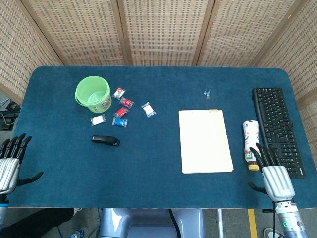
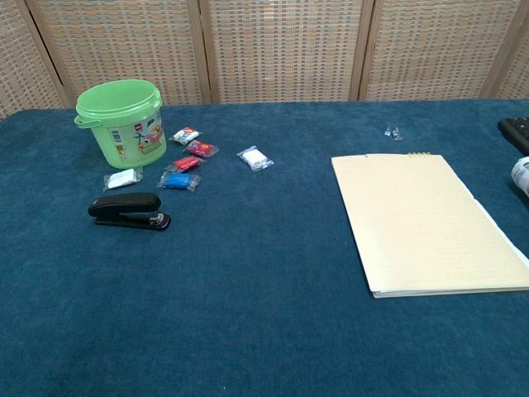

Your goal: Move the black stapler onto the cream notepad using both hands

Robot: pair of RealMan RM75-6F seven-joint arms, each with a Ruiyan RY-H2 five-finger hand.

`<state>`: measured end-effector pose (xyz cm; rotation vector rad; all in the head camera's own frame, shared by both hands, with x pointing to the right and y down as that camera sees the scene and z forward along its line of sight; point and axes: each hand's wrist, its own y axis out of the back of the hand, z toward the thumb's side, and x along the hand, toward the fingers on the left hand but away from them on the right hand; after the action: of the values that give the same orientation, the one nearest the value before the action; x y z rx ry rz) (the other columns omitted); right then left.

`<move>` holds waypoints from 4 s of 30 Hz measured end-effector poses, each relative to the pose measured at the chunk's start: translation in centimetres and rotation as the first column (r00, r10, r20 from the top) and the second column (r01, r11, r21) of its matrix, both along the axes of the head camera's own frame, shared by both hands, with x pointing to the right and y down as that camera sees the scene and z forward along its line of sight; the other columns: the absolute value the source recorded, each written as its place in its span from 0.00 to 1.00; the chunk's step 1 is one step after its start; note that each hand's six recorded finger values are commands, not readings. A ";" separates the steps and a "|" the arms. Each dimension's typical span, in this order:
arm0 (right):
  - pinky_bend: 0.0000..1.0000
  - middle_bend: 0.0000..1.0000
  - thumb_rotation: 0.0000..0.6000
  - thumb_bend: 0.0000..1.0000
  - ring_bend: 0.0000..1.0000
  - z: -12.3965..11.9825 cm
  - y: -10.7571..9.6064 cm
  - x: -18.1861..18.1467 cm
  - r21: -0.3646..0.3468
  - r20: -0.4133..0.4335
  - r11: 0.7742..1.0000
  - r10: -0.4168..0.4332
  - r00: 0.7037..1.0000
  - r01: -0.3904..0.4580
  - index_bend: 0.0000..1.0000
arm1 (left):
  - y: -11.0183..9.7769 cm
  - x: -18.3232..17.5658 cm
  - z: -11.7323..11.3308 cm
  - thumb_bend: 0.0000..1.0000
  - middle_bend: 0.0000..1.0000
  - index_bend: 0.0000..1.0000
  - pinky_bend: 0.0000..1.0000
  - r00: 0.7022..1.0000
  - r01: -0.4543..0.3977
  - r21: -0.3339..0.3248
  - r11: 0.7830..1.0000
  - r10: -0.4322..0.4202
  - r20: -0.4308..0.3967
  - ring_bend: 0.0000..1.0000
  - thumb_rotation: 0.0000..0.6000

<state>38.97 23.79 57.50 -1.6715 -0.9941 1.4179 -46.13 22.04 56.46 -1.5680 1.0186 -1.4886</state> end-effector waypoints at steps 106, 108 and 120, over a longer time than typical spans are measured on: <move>0.06 0.00 1.00 0.06 0.00 0.1 -0.8 1.4 -0.022 0.090 0.997 0.077 0.993 -0.076 0.07 | -11.7 17.7 15.7 0.32 0.22 0.35 0.28 0.943 -0.288 -0.309 0.906 0.324 0.074 0.21 1.00; 0.06 0.00 1.00 0.06 0.00 0.1 -0.9 1.6 -0.022 0.093 0.997 0.081 0.992 -0.080 0.07 | -11.7 18.0 15.9 0.32 0.22 0.35 0.29 0.942 -0.286 -0.313 0.905 0.325 0.078 0.21 1.00; 0.06 0.00 1.00 0.06 0.00 0.1 -0.9 1.7 -0.028 0.103 0.996 0.086 0.991 -0.083 0.08 | -11.8 20.0 16.7 0.56 0.50 0.68 0.47 0.930 -0.308 -0.297 0.904 0.352 0.106 0.45 1.00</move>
<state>40.65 22.87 57.61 -1.7539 -1.1218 1.4139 -26.17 10.28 73.20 -1.6836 0.4361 -1.5281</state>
